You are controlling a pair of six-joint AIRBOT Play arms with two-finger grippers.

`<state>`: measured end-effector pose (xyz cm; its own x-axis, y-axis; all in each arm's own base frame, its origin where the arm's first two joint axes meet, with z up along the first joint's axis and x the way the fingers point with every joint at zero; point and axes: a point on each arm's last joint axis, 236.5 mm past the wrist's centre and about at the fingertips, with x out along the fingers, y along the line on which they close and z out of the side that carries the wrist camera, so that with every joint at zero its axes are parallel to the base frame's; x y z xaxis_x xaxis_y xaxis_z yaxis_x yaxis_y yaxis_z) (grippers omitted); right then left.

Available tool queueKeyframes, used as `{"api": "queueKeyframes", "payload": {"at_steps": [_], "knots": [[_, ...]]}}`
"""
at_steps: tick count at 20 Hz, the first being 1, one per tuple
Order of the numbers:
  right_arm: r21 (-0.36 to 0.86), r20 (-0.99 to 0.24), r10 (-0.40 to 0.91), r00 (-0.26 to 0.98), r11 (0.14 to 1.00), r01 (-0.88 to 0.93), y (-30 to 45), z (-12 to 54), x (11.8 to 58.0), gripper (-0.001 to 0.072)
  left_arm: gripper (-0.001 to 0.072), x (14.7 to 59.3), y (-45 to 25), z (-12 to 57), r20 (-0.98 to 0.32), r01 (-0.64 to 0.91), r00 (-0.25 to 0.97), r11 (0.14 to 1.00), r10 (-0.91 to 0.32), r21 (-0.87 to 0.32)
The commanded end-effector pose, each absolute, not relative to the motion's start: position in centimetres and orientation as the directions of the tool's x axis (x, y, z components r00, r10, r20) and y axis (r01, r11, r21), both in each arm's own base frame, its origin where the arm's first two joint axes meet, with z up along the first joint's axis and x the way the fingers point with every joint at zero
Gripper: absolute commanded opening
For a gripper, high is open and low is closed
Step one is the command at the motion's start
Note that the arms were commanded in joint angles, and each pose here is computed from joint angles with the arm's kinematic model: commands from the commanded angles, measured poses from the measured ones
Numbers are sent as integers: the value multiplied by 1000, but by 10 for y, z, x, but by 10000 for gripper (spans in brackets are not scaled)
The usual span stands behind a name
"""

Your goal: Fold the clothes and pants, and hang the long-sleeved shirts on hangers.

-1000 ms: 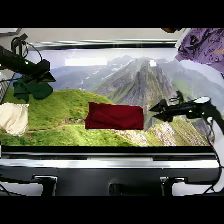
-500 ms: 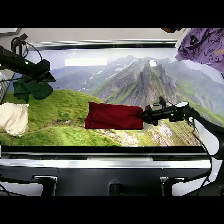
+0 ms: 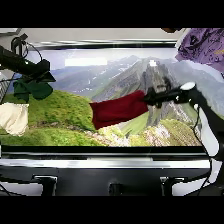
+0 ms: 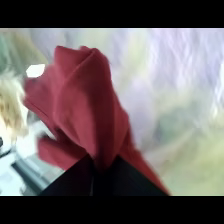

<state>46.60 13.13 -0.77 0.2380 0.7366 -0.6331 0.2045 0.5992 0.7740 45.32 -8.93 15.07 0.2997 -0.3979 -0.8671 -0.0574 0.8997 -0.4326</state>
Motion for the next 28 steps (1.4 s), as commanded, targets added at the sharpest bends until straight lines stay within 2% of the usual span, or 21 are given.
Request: {"api": "queueKeyframes", "payload": {"at_steps": [1, 4, 9, 15, 17, 19, 22, 23, 28], "knots": [[706, -700, 618, 358, 673, 220, 102, 44, 508, 27, 17, 453, -89, 150, -867, -58, 299, 900, -397, -432], [637, -751, 483, 450, 709, 302, 67, 75, 529, 27, 16, 453, -89, 150, -868, -58, 299, 900, -397, -432], [685, -693, 371, 618, 605, 406, -26, 126, 551, 27, 17, 453, -89, 150, -868, -58, 299, 900, -397, -432], [702, -671, 135, 729, 433, 566, -187, 132, 531, 27, 17, 453, -89, 150, -868, -58, 299, 900, -397, -431], [667, -712, 49, 701, 360, 652, -238, 123, 504, 27, 17, 453, -89, 150, -868, -58, 299, 900, -397, -432], [585, -788, -13, 616, 297, 755, -276, 104, 466, 29, 17, 453, -89, 150, -868, -59, 299, 900, -397, -432], [344, -928, -72, 367, 215, 914, -315, 56, 382, 28, 16, 453, -89, 150, -868, -59, 299, 900, -396, -431], [309, -943, -65, 326, 189, 932, -318, 44, 363, 28, 17, 454, -88, 150, -870, -61, 300, 902, -392, -427], [244, -969, -31, 247, 74, 967, -298, -14, 291, 29, 17, 454, -86, 149, -873, -64, 301, 905, -384, -420]]}}
